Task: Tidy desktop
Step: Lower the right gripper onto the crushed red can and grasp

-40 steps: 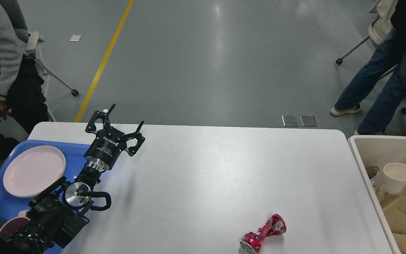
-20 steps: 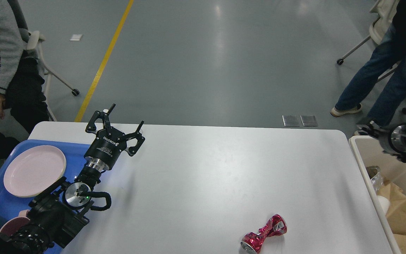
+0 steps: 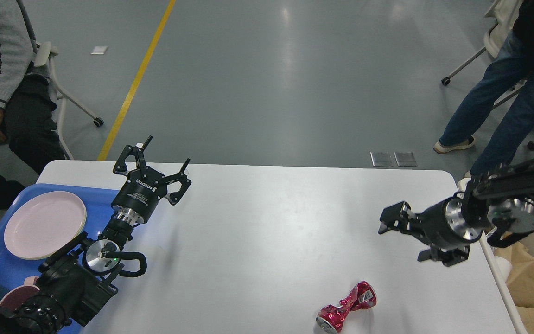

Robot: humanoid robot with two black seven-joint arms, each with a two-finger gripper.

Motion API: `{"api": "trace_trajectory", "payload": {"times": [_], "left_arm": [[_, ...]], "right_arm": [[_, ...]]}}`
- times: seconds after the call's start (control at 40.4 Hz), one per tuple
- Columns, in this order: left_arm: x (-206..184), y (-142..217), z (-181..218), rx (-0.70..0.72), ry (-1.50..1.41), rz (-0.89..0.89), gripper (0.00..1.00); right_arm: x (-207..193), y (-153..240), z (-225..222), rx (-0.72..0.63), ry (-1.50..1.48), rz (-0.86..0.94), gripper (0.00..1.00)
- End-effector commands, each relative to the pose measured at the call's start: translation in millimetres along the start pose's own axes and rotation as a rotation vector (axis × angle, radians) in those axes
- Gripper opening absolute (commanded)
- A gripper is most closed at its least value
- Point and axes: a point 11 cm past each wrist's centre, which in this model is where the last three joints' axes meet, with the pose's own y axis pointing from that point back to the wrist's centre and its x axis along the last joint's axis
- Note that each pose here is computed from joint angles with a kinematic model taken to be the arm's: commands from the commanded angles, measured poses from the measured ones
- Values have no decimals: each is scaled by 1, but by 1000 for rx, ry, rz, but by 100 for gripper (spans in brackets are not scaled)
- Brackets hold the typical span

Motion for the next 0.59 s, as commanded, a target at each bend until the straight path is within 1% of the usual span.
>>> {"api": "trace_trajectory", "payload": {"times": [0.0,0.198,0.272,0.42,0.519,0.569], "left_arm": [[0,0,0,1,0,0,97],[0,0,0,1,0,0,97],[0,0,0,1,0,0,97],[0,0,0,1,0,0,97],[0,0,0,1,0,0,97],[0,0,0,1,0,0,97]], "right_arm": [[-21,-20,13,-18,-57,-46,100],[-40,-37,6,25,-143,-86,100],[-61,-54,-1,47,-198,-126,100],[-81,-73,2,41,-229,-135,100],[-89,-77,-4,67,-253,-148,100],[-92,-81,-6,73,-265,-138,98]]}}
